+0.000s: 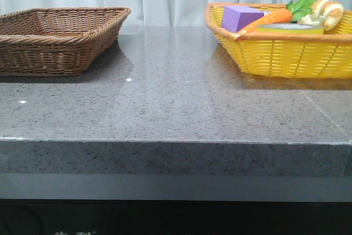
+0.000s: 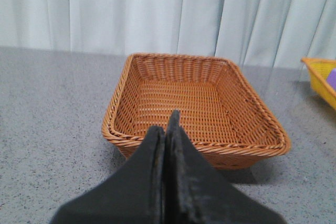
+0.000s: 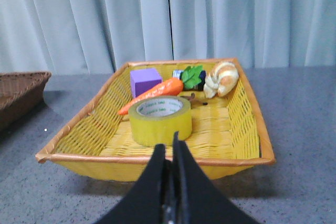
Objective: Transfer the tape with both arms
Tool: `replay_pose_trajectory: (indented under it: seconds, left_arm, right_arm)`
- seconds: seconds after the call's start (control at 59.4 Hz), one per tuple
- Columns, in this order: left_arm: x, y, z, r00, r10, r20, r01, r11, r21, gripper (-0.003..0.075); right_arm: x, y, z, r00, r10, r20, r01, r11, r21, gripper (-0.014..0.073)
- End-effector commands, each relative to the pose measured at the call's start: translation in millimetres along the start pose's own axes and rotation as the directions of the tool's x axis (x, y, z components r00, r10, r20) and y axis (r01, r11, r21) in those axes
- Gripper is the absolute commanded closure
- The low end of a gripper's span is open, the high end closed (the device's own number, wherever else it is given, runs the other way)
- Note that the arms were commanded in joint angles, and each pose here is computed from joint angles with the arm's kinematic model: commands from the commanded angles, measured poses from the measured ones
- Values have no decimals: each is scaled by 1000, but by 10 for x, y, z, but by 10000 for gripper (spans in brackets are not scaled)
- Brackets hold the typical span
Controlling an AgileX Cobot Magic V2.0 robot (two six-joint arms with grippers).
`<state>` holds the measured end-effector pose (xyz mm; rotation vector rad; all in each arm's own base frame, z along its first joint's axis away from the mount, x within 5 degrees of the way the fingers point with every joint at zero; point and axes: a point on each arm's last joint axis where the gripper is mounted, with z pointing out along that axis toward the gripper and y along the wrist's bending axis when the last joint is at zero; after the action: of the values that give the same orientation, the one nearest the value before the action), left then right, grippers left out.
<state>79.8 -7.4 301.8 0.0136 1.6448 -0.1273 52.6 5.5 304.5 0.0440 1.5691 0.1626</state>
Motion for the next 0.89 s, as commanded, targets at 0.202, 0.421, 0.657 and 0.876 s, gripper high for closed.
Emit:
replay_pose_trajectory:
  seconds: [0.202,0.421,0.657,0.876]
  left_arm:
    - [-258,-16,331,1000,-22,-22,22,1000,-3,739]
    - [-254,-15,334,1000,-18,-26,18,1000,-3,573]
    - [-254,-15,334,1000,-18,-26,18,1000,-3,89]
    - [-254,-15,334,1000,-18,-26,18,1000,-3,81]
  right_arm:
    - [-297,29,261,997,-7,-77,8,1000,10,666]
    - [-292,29,262,997,-8,-82,9,1000,10,659]
    - [-273,25,269,996,-7,-86,8,1000,11,163]
    - [-281,19,342,997,-5,-79,6,1000,15,-27]
